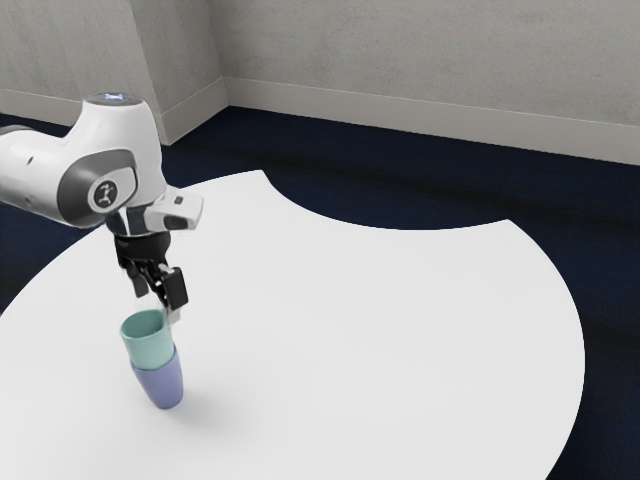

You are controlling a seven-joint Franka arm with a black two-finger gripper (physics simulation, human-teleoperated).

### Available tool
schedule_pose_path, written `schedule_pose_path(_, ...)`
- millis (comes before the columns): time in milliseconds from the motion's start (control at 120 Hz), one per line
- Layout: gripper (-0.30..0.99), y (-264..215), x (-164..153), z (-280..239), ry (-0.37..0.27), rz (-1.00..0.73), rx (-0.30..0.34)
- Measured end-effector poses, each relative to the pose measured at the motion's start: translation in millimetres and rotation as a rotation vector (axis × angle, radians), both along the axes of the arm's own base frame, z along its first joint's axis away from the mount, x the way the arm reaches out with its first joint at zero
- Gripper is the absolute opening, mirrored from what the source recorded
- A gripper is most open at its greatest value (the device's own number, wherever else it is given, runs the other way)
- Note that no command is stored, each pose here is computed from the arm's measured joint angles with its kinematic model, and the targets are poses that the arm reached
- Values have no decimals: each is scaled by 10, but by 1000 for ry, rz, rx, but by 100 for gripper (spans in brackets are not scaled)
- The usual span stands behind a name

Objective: Place the left cup onto the right cup

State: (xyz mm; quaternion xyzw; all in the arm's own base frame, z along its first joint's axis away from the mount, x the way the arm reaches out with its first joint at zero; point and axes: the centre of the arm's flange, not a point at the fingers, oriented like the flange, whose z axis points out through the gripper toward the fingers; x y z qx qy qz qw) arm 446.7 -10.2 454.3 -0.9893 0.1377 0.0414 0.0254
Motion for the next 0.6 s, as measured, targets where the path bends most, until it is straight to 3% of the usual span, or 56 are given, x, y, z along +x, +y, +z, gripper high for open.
schedule_pose_path(600, 69, -127, 373, 1089, -22, 15, -73)
